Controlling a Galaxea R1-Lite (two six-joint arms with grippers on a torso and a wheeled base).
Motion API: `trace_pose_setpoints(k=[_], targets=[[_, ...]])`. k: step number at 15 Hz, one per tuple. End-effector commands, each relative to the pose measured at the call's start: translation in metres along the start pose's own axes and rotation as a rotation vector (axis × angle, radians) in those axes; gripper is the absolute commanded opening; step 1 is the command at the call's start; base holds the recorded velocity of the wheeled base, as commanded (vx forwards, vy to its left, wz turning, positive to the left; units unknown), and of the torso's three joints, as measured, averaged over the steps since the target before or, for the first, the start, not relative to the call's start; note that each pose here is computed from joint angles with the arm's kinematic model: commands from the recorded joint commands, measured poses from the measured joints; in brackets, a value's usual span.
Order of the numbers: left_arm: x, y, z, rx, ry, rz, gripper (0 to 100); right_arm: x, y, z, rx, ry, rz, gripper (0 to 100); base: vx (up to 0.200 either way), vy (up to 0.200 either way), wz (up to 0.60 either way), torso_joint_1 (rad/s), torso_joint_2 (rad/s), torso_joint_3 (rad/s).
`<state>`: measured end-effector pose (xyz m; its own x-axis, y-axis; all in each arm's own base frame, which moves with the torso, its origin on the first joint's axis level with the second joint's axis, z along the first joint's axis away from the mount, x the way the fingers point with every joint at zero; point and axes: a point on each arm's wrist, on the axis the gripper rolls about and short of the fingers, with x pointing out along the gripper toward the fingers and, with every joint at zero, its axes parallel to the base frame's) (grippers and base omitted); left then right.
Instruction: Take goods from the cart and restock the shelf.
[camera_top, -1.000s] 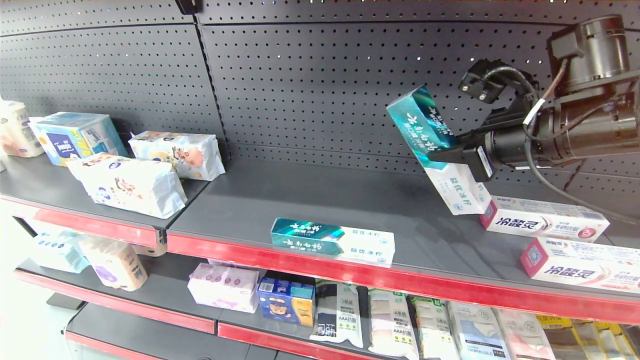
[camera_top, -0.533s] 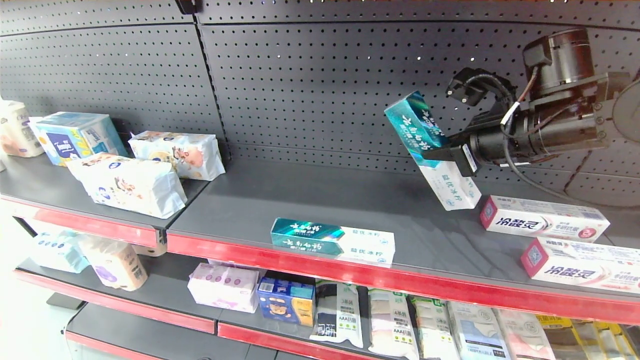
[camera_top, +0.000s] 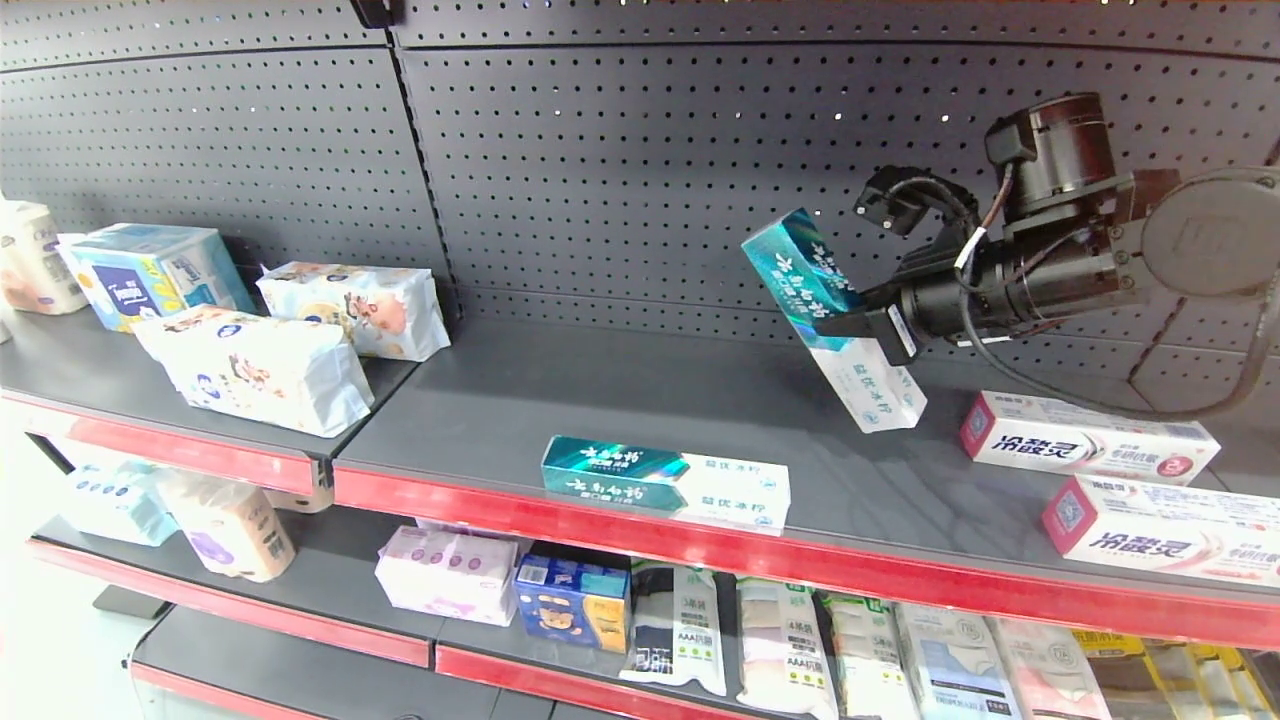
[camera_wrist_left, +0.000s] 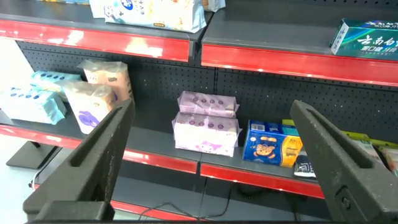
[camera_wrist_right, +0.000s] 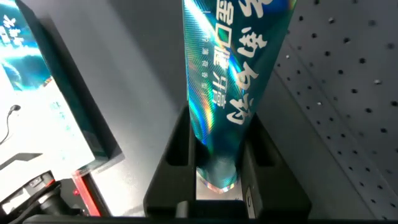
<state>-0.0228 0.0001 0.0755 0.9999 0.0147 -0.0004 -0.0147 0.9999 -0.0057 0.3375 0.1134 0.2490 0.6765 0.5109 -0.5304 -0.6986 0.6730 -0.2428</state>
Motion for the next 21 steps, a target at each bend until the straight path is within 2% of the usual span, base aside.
trace_pose_setpoints(k=[1,9,17,21], targets=[[0.0,0.0,0.0,0.0,0.0,0.001,100,0.009,-0.001,-0.004,0.013,0.019,0.008,0,0.0,0.0,0.0,0.0,0.0,0.0],[0.0,0.0,0.0,0.0,0.0,0.001,100,0.016,0.003,-0.003,0.027,0.003,0.066,0,0.0,0.0,0.0,0.0,0.0,0.0],[0.0,0.0,0.0,0.0,0.0,0.001,100,0.021,-0.008,-0.013,0.072,-0.021,0.147,0,0.0,0.0,0.0,0.0,0.0,0.0],[0.0,0.0,0.0,0.0,0.0,0.001,100,0.026,-0.011,-0.002,0.114,-0.061,0.163,0,0.0,0.0,0.0,0.0,0.0,0.0]])
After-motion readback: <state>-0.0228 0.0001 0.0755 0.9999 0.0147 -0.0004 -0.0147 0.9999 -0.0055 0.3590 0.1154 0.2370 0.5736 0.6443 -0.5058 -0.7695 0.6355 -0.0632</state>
